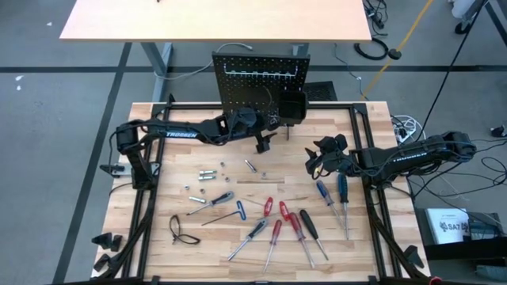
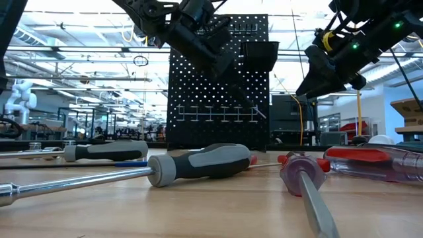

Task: Hang tools onto peg board
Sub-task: Hang the black screwdriver on the pegboard

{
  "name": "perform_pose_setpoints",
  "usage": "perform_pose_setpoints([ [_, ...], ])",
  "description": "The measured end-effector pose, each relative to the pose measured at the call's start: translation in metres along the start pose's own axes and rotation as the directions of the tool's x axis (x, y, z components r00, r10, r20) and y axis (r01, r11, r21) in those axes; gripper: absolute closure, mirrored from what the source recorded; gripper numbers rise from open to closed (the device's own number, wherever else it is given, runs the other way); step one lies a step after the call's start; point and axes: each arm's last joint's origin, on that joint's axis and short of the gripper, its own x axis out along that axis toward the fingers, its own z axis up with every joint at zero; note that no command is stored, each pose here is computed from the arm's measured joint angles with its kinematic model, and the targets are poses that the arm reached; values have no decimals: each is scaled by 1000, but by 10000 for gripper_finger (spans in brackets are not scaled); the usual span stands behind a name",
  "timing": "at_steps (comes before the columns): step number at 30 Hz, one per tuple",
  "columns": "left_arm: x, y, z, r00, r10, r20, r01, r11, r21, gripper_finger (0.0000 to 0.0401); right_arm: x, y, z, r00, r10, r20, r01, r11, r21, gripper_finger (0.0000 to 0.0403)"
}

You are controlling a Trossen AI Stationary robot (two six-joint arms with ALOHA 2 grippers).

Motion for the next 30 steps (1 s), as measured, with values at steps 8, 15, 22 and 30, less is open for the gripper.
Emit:
perform_pose_setpoints([
  [8, 7, -4, -7, 1000, -12, -25, 12, 1000, 1, 89, 0, 0, 1, 1000, 4, 5, -4, 1000, 7, 204],
  [15, 7, -2, -7, 999, 22, -30, -22, 1000, 1, 89, 0, 1, 1, 1000, 8, 3, -8, 1000, 7, 204],
  [22, 7, -3, -7, 999, 21, -32, -21, 1000, 1, 89, 0, 1, 1, 1000, 8, 5, -8, 1000, 9, 204],
  [30, 12, -4, -11, 999, 18, -42, -18, 1000, 3, 126, 0, 1, 1, 1000, 10, 6, -10, 1000, 11, 204],
])
